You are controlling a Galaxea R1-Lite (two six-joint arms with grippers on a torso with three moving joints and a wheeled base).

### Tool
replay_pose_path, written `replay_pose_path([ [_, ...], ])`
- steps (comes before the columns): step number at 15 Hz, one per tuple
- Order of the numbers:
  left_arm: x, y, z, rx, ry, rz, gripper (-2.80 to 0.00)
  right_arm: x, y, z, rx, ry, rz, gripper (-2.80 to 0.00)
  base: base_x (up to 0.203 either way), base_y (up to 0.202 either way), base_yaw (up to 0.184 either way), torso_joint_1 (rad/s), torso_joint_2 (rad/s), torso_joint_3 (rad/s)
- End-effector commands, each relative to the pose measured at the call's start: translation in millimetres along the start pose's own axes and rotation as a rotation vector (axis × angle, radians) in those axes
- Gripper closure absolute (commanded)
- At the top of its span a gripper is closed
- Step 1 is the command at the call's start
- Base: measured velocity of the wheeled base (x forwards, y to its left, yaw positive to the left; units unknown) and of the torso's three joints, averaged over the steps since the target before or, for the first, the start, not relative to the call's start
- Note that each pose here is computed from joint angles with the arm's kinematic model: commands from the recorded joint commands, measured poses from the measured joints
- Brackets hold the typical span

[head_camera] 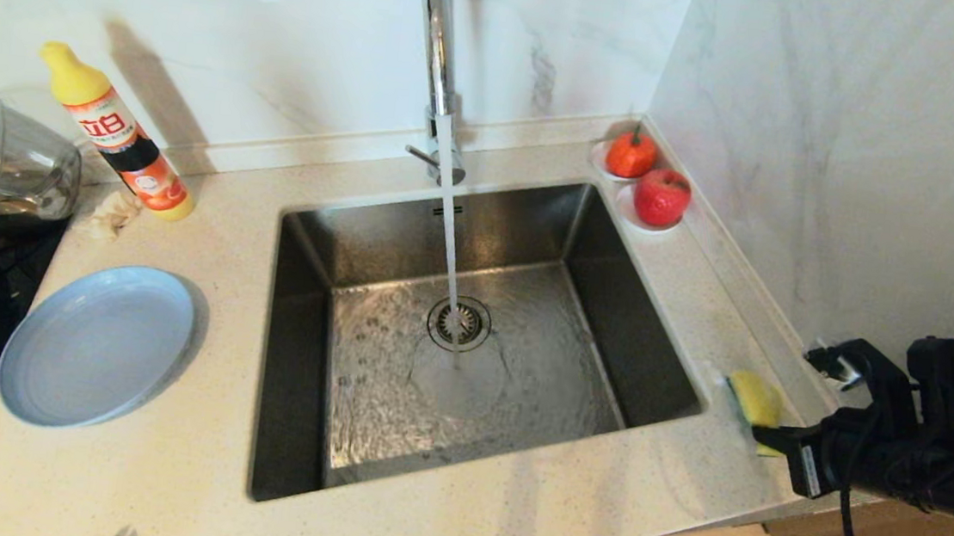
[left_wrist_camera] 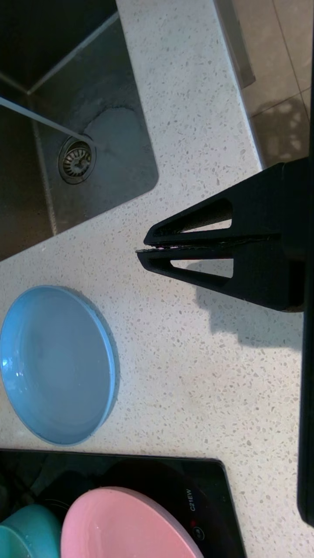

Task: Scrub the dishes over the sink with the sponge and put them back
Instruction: Put down the sponge

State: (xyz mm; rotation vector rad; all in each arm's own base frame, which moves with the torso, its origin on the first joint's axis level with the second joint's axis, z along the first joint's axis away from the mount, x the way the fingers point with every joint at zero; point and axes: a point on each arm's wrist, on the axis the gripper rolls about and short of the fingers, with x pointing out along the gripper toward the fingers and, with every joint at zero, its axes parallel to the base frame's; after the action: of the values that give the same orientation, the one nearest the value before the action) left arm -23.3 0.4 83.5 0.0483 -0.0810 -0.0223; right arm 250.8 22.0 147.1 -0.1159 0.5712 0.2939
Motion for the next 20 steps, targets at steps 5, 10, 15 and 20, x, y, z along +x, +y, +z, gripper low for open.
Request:
replay_pose_path([
  [5, 2, -0.5, -9, 0.0, 0.033, -0.002, 0.0, 13, 18, 11, -0.025, -0.004, 0.009, 0.0, 0.0, 0.0, 0.0, 0.0, 0.0, 0.0],
  [10, 2, -0.5, -9, 0.0, 0.033, -0.002, 0.0, 25, 16, 12, -0.026, 0.0, -0.029, 0.0, 0.0, 0.0, 0.0, 0.0, 0.0, 0.0],
  [15, 2, -0.5, -9, 0.0, 0.033, -0.002, 0.0, 30, 13, 18, -0.03, -0.052, -0.102, 0.0, 0.0, 0.0, 0.0, 0.0, 0.0, 0.0],
  [20, 2, -0.5, -9, 0.0, 0.033, -0.002, 0.0, 29, 13, 20, -0.038, -0.059, -0.12, -2.8, 0.0, 0.0, 0.0, 0.0, 0.0, 0.0],
])
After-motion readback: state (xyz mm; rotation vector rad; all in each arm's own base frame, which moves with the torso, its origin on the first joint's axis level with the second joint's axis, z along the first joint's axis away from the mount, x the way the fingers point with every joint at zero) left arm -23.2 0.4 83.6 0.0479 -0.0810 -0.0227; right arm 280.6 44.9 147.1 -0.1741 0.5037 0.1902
